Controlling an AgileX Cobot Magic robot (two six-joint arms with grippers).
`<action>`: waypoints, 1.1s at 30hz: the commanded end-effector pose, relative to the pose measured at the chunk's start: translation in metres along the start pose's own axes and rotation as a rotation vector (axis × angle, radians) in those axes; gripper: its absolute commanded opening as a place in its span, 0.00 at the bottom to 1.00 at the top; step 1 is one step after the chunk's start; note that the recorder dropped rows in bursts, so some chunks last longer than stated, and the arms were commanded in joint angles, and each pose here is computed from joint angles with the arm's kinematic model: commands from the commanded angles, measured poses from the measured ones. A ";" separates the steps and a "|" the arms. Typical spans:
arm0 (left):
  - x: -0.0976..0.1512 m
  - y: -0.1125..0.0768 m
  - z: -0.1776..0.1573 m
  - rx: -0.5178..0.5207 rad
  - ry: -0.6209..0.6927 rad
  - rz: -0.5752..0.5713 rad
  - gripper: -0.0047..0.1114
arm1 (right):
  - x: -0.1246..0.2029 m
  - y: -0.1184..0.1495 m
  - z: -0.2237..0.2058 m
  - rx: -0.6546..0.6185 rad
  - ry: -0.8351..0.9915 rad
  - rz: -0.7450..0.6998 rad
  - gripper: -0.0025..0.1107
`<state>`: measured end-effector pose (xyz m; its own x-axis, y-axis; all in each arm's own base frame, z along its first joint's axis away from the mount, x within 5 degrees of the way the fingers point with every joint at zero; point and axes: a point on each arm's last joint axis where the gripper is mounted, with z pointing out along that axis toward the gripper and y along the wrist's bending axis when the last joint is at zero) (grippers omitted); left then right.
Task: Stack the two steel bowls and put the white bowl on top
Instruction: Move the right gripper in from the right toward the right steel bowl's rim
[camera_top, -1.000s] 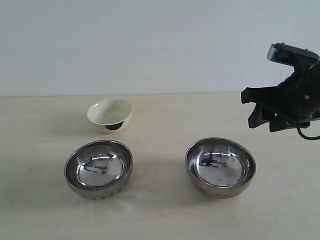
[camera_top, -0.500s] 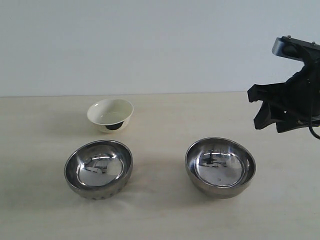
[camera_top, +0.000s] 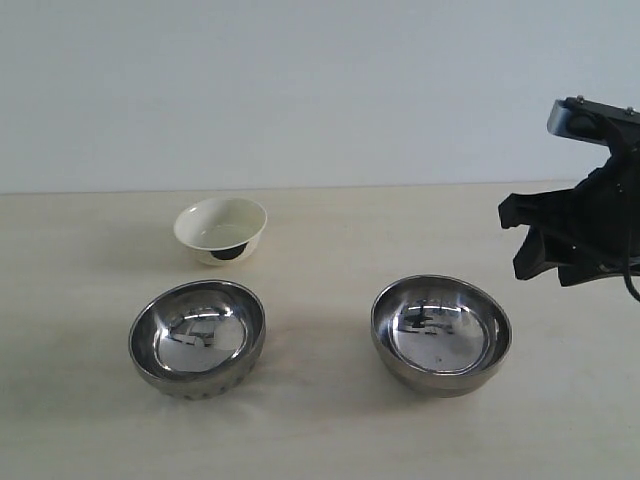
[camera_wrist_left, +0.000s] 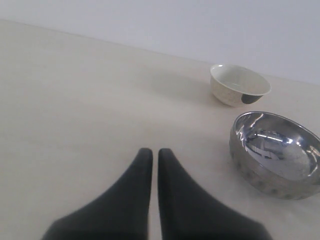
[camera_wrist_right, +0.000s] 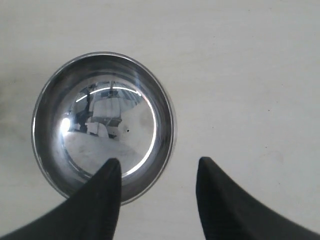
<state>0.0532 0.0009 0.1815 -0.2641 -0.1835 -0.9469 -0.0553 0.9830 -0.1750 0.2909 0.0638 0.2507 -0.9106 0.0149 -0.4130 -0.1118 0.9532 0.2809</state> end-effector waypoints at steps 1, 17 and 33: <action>0.001 0.000 0.000 0.000 -0.001 0.003 0.07 | 0.000 0.000 -0.003 0.004 -0.013 -0.004 0.39; 0.001 0.000 0.000 0.000 -0.001 0.003 0.07 | 0.012 -0.017 0.040 0.046 -0.014 0.026 0.39; 0.001 0.000 0.000 0.000 -0.001 0.003 0.07 | 0.012 -0.012 0.069 -0.006 -0.002 0.003 0.39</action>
<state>0.0532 0.0009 0.1815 -0.2641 -0.1835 -0.9469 -0.0553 0.9830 -0.1750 0.3089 0.0671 0.1826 -0.9151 0.0462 -0.4007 -0.0801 0.9528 0.2928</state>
